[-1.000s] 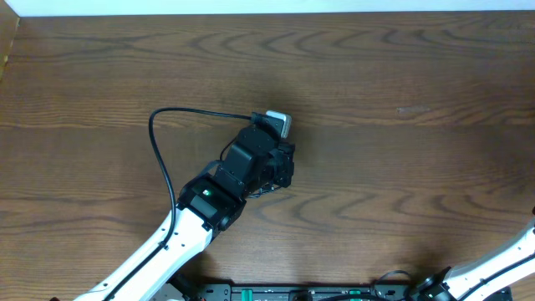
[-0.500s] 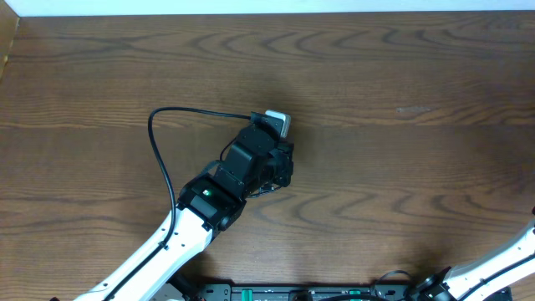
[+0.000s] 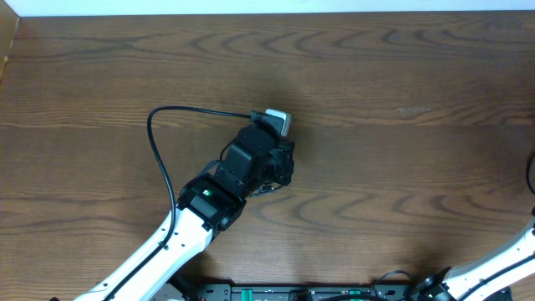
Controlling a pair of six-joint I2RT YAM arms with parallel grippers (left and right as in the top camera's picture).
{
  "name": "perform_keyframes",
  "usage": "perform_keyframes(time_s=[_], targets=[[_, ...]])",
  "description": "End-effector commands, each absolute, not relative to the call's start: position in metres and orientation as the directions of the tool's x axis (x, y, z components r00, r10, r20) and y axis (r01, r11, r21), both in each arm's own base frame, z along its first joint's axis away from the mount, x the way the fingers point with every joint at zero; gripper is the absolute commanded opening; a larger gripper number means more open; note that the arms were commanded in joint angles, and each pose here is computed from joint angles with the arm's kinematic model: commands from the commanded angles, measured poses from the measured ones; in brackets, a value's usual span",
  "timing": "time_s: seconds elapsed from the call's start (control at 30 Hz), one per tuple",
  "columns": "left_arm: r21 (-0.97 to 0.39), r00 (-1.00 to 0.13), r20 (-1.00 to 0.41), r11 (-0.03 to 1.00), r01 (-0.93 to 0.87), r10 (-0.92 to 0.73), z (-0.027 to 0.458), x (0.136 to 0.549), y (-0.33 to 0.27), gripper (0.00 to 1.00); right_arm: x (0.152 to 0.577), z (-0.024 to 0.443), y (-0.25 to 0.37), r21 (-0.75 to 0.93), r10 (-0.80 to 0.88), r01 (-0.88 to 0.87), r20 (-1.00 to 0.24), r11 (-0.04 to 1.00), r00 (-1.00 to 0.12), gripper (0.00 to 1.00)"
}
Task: Untangle cables
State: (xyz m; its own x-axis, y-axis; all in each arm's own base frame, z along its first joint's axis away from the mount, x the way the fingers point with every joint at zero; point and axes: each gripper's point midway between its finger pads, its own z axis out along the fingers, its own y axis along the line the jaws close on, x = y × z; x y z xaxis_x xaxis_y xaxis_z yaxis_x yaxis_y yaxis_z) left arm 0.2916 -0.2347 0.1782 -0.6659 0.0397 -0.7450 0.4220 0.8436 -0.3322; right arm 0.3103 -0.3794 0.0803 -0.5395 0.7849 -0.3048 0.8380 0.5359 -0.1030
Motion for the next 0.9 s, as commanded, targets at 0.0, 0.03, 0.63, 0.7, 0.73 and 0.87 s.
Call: perform_keyframes(time_s=[0.0,0.03,0.63,0.7,0.73,0.87], targets=[[-0.306,-0.656,-0.752,0.848,0.432,0.062,0.176,0.292,-0.233,0.10,0.308,0.156,-0.375,-0.098,0.757,0.868,-0.449,0.486,-0.475,0.99],[-0.300,-0.653,-0.754,0.848,0.437,0.070,0.176,0.292,-0.233,0.10,0.302,0.173,-0.373,-0.105,0.757,0.882,-0.474,0.459,-0.450,0.99],[-0.198,-0.695,-0.694,0.880,0.432,0.186,0.151,0.275,-0.217,0.11,0.254,0.300,-0.287,0.097,0.755,0.883,-0.568,0.458,-0.329,0.99],[-0.174,-0.688,-0.703,0.895,0.412,0.180,0.152,0.279,-0.212,0.11,0.259,0.302,-0.277,0.140,0.760,0.863,-0.557,0.485,-0.336,0.99],[-0.166,-0.686,-0.706,0.899,0.404,0.178,0.152,0.280,-0.210,0.11,0.263,0.302,-0.274,0.157,0.760,0.853,-0.554,0.497,-0.341,0.99],[-0.128,-0.685,-0.709,0.924,0.360,0.169,0.150,0.284,-0.200,0.12,0.296,0.308,-0.254,0.230,0.719,0.763,-0.570,0.604,-0.397,0.99]])
